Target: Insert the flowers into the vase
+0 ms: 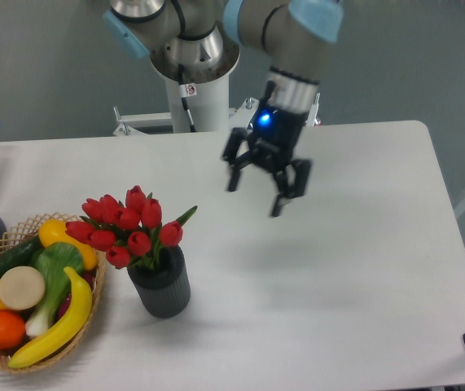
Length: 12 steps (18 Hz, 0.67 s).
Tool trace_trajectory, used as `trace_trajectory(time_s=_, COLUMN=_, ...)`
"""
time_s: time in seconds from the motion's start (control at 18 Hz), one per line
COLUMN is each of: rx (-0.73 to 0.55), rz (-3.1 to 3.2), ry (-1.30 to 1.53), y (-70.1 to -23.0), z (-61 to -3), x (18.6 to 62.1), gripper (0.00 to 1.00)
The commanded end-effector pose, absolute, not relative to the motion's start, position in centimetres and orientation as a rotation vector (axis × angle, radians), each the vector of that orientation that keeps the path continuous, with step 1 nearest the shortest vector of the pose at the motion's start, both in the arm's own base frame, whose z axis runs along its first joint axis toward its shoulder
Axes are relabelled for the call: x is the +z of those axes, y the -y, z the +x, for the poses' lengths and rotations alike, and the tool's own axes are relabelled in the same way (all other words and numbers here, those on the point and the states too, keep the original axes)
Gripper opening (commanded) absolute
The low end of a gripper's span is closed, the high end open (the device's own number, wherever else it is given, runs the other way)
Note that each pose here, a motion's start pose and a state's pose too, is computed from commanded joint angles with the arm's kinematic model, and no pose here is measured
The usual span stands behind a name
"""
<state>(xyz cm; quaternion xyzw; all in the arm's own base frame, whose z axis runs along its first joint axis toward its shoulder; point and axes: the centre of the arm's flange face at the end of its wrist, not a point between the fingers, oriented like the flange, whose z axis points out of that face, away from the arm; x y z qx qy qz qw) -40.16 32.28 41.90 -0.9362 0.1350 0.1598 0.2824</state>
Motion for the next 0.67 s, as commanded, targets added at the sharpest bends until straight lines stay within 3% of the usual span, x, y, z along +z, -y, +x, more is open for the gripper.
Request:
trace_trajectory(time_s=0.28, rx=0.594, rz=-2.637, ry=-0.465, y=-29.9, z=-39.6, x=43.9, gripper=1.00)
trace_trajectory(time_s=0.67, rx=0.616, rz=-2.760, ry=-0.591, y=-28.0, z=-37.0, x=46.2, gripper=1.00)
